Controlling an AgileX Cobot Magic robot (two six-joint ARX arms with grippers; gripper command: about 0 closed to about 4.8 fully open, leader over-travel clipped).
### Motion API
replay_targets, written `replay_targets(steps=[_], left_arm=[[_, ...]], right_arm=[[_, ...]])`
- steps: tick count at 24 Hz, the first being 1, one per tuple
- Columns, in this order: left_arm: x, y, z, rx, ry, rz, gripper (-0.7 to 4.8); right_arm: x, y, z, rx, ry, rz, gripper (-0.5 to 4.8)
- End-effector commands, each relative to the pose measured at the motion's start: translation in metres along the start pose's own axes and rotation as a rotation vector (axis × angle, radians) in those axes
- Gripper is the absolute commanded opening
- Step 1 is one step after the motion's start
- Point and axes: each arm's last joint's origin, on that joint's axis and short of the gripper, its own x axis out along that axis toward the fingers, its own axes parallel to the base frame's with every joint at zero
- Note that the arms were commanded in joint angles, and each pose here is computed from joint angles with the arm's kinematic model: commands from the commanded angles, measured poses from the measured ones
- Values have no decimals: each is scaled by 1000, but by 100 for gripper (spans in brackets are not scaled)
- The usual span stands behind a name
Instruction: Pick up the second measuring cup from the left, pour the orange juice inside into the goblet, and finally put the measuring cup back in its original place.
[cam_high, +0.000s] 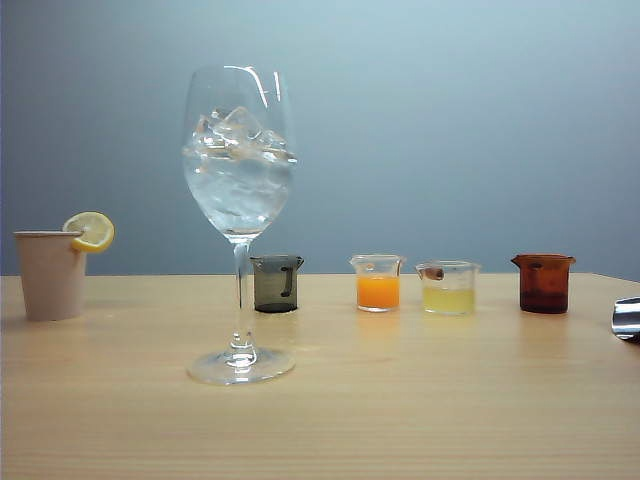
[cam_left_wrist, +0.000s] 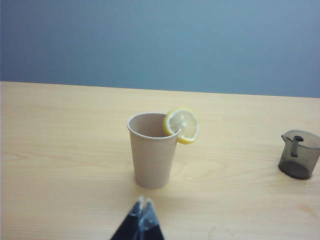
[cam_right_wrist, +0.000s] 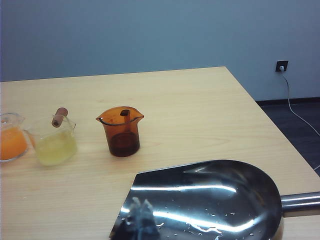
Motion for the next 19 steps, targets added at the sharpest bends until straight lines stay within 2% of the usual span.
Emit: replay_targets(steps=[1, 16, 19], left_arm=[[0, 0, 3, 2, -16, 2, -6], [-1, 0, 5, 8, -24, 3, -6], [-5, 0, 29, -3, -87, 31, -6]], right_arm=[[0, 0, -1, 4, -4, 3, -1], [0, 0, 2, 4, -32, 1, -1], [-4, 1, 21, 4, -81, 5, -1]])
